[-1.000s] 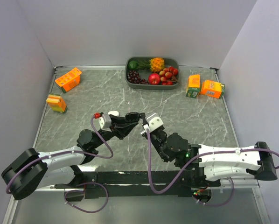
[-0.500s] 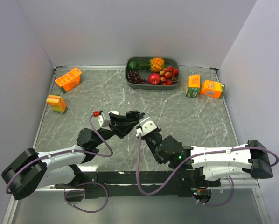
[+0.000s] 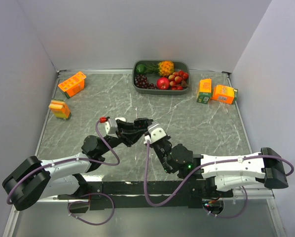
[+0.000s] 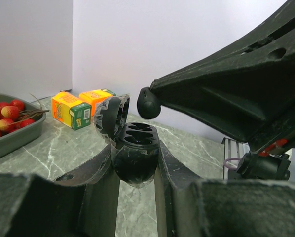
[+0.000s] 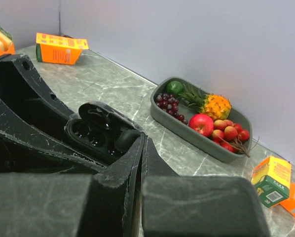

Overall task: Insert the wireless bluetooth earbuds into the charging case
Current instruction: Place the earbud in the charging case.

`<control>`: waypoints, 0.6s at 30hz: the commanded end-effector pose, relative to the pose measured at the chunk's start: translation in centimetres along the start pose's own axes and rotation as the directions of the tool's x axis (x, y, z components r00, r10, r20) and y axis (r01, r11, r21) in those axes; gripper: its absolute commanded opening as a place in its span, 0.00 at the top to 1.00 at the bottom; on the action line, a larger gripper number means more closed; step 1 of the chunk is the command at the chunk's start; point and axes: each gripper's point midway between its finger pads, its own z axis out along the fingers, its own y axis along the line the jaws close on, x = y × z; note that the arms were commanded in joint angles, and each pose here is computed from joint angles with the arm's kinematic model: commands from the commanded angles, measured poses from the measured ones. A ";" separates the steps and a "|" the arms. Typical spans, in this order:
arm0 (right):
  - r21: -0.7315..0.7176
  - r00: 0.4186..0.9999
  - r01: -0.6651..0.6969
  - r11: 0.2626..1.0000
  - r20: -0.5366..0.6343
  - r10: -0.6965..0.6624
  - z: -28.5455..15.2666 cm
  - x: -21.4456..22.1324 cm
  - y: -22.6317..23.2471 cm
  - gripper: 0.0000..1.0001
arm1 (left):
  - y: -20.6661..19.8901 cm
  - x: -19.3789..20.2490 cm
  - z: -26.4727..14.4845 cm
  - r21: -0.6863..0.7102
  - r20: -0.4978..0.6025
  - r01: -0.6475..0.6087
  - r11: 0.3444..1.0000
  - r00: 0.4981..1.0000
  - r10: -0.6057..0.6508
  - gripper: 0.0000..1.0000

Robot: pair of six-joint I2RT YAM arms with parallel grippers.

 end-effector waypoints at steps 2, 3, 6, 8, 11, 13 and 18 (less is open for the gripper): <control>-0.004 0.999 -0.030 1.000 0.011 0.031 0.1 -0.5 0.5 1.00 | -1.0 -2.5 1.0 0.054 0.074 -0.005 0.999 0.997 0.001 0.99; -0.005 1.000 -0.030 1.000 0.008 0.030 0.1 -0.4 0.5 1.00 | -1.1 -2.5 1.0 0.057 0.074 -0.005 0.998 0.997 0.001 0.99; -0.009 1.000 -0.031 0.999 0.000 0.031 0.2 -0.2 0.7 1.00 | -1.1 -2.7 1.0 0.058 0.077 -0.009 0.998 0.997 0.005 0.99; -0.008 1.000 -0.030 1.000 -0.004 0.030 0.2 -0.1 0.7 1.00 | -1.1 -2.8 1.1 0.059 0.081 -0.011 0.998 0.997 0.007 0.99; -0.007 1.000 -0.029 1.000 -0.013 0.029 0.3 0.1 0.7 1.00 | -1.3 -3.0 1.1 0.066 0.083 -0.012 0.998 0.997 0.007 0.99; -0.009 0.999 -0.037 0.999 -0.013 0.037 0.4 0.0 0.7 1.00 | -1.4 -3.2 1.1 0.071 0.089 -0.011 0.997 0.996 0.005 0.99; -0.025 0.999 -0.033 0.999 -0.029 0.032 0.4 0.3 1.0 1.00 | -1.4 -3.6 1.1 0.065 0.101 -0.017 0.998 0.995 0.010 0.99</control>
